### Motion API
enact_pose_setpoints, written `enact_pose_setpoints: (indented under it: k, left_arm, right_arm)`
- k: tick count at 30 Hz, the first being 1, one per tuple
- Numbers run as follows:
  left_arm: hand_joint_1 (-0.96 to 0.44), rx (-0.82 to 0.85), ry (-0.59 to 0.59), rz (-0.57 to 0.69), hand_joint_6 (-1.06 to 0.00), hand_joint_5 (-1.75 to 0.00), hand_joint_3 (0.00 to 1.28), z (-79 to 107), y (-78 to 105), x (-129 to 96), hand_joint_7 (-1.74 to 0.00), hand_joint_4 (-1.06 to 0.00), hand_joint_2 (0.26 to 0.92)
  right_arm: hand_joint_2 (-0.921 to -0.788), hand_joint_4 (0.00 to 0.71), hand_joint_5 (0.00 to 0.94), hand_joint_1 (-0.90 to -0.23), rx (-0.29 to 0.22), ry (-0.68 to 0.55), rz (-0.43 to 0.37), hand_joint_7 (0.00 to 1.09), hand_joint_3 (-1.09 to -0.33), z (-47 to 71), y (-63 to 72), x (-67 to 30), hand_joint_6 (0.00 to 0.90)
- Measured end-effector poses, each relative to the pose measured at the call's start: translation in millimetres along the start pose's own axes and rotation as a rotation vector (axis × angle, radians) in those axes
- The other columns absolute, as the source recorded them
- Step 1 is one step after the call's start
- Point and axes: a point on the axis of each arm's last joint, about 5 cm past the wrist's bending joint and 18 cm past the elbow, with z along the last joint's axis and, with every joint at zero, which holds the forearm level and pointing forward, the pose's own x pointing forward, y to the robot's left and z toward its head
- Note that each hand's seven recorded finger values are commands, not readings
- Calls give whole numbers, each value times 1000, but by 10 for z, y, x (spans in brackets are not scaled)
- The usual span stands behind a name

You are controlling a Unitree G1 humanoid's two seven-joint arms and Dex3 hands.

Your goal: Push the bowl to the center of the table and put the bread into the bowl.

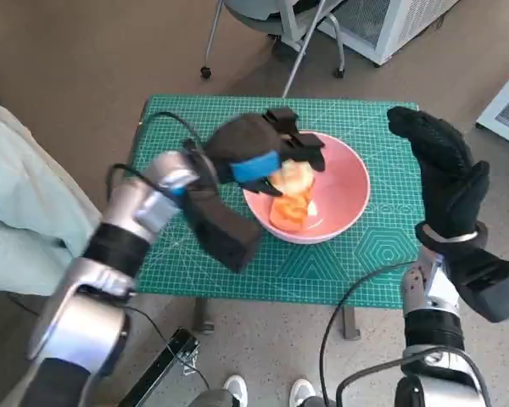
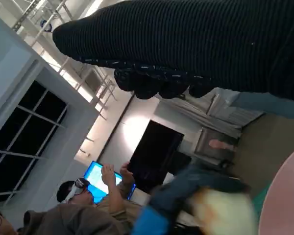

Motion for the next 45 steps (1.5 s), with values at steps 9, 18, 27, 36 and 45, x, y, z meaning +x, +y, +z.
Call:
enact_pose_setpoints:
  k: [9, 18, 27, 36, 45]
  left_arm:
    - [-103, 7, 58, -122, -108, -20, 21, 9, -83, 48, -476, -142, 824]
    - [-121, -27, 18, -104, -133, -8, 11, 2, -99, 27, -440, -136, 828]
    - [-269, -259, -27, 98, -237, -61, 34, -94, -67, -112, -491, -263, 891]
    - [-308, -609, -98, 473, -433, -66, 55, -221, -171, -378, -402, -484, 920]
    - [-231, -781, -197, 775, -243, -177, 98, -123, -283, -562, -776, -480, 917]
  right_arm:
    - [-921, 350, 4, -590, -14, -4, -19, 826, -809, 12, 0, -33, 22]
    - [-921, 350, 3, -600, -25, -2, -31, 832, -801, 14, 17, -52, 22]
    - [-921, 350, 3, -604, -19, -17, -49, 836, -792, 17, 64, -34, 24]
    - [-921, 352, 4, -595, -21, -30, -52, 827, -789, 29, 77, -10, 27]
    - [-921, 349, 2, -602, -38, -63, -37, 813, -783, 71, 96, 83, 24]
